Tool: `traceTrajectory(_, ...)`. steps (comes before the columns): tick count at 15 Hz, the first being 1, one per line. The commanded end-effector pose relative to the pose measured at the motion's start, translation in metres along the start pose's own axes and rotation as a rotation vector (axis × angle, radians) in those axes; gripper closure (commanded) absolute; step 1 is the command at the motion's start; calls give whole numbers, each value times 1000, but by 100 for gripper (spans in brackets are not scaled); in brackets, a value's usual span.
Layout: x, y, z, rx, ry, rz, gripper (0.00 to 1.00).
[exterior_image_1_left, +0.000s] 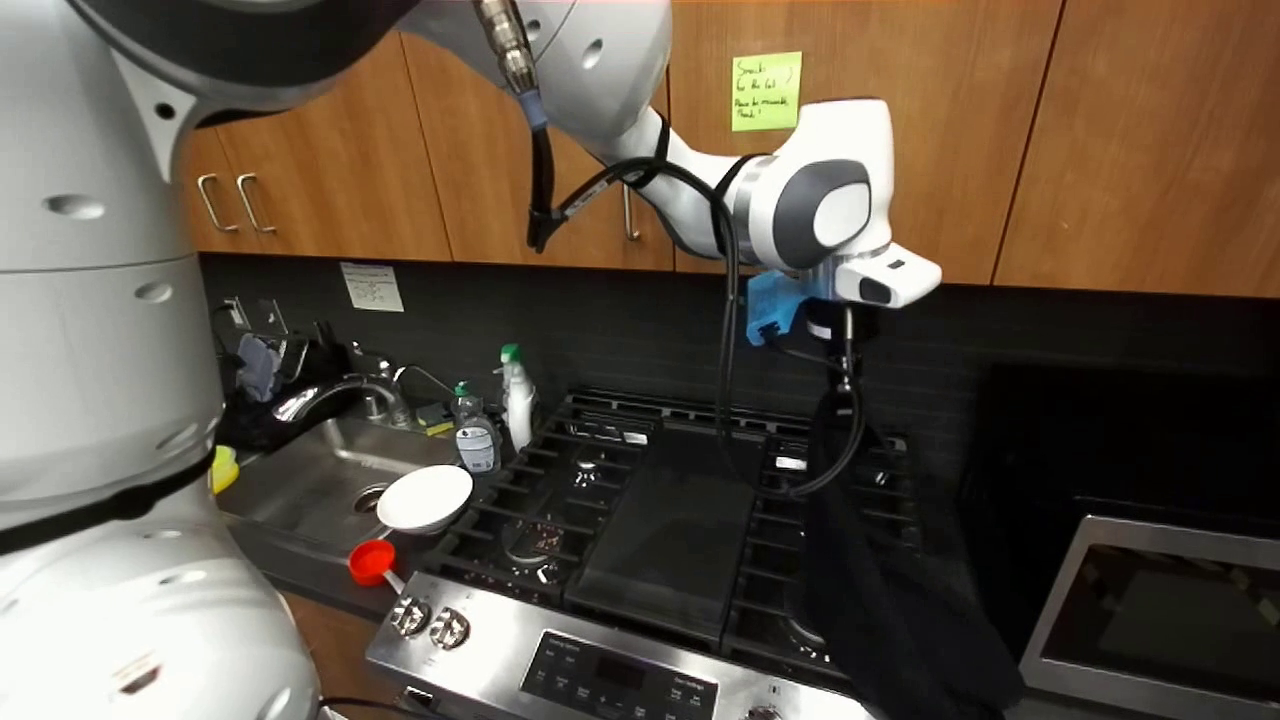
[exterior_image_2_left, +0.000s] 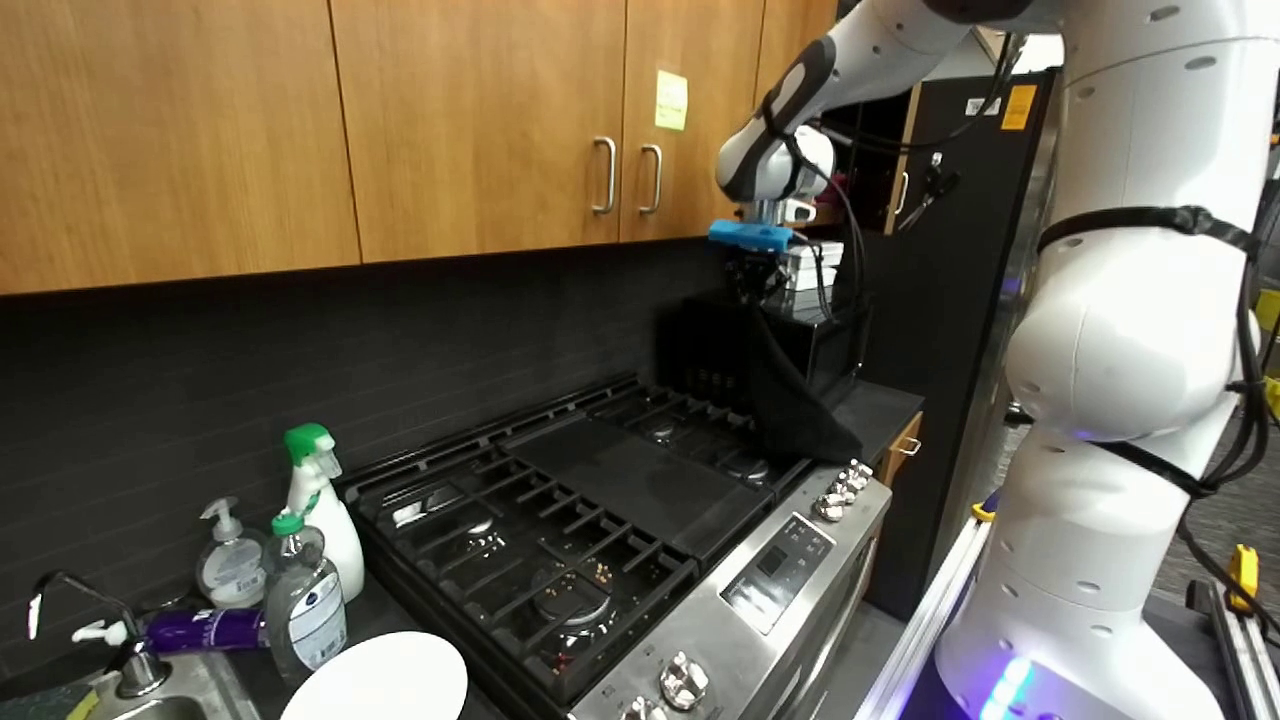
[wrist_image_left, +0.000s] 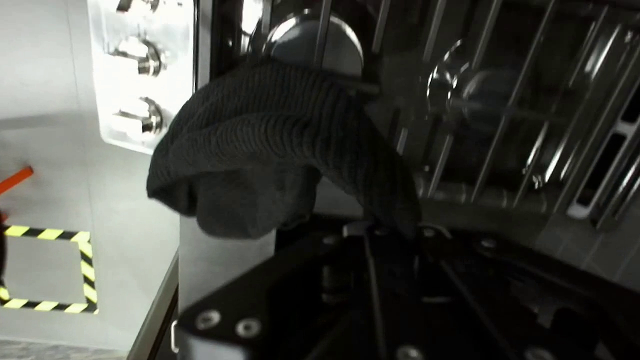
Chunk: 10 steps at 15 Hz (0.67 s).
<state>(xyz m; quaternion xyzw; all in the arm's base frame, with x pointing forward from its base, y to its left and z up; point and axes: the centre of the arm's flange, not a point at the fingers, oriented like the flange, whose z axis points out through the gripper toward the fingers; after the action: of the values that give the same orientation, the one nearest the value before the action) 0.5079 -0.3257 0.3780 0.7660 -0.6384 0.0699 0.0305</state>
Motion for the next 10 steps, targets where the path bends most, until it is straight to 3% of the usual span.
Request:
traceTrajectory(1, -6, 3, 51, 13, -188, -70, 99)
traceTrajectory(4, -5, 7, 98, 26, -326, -71, 99)
traceTrajectory(5, -4, 11, 111, 15, -337, -61, 99)
traceTrajectory(10, 6, 19, 183, -97, -271, -19, 99)
